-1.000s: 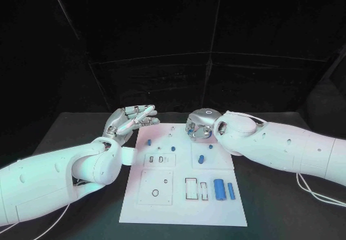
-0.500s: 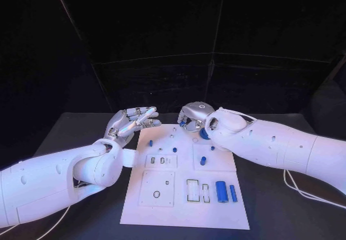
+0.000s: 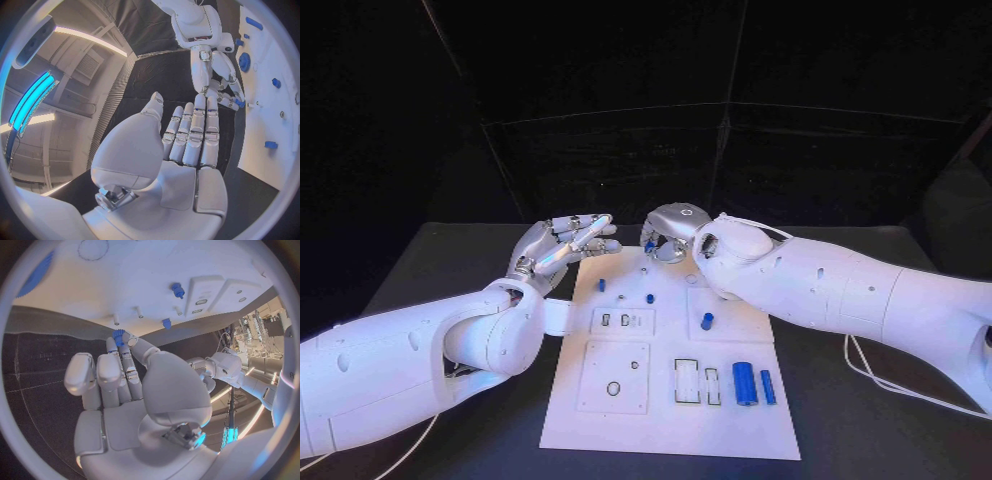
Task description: Assemble the parts on the task board
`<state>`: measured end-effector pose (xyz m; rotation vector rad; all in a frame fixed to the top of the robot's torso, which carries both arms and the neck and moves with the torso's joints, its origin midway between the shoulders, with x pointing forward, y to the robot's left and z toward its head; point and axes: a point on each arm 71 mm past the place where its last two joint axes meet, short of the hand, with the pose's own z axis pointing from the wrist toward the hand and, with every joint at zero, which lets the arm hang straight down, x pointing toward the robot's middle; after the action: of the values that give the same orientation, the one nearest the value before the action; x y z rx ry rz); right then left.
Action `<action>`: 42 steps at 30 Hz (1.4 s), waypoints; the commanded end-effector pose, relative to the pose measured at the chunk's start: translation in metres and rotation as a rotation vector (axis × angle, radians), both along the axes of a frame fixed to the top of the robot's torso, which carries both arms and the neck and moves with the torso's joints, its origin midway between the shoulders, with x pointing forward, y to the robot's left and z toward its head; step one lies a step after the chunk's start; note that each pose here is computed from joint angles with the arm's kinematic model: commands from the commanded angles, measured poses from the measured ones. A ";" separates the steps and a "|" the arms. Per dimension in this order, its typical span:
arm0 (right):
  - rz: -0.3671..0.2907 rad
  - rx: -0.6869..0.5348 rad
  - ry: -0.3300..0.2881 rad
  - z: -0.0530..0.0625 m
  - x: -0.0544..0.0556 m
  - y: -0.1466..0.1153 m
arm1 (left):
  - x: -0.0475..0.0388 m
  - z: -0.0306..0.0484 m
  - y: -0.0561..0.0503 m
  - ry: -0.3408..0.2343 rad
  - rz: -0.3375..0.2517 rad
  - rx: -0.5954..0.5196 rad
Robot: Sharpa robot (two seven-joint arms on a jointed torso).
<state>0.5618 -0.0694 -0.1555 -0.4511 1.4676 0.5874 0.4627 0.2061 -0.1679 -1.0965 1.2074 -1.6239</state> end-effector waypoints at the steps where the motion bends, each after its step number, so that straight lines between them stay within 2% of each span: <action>1: 0.009 -0.026 0.036 -0.002 0.001 0.002 | -0.0006 0.0027 -0.002 -0.013 -0.017 -0.005; 12: -0.008 -0.051 0.063 -0.005 0.004 -0.001 | -0.0005 0.0035 -0.002 -0.015 -0.018 -0.006; 42: -0.020 -0.056 0.055 -0.005 0.008 0.008 | 0.0004 0.0050 -0.003 -0.016 -0.025 -0.008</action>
<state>0.5695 -0.0617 -0.1616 -0.4612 1.5409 0.5510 0.4634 0.2050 -0.1648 -1.0897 1.2065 -1.6337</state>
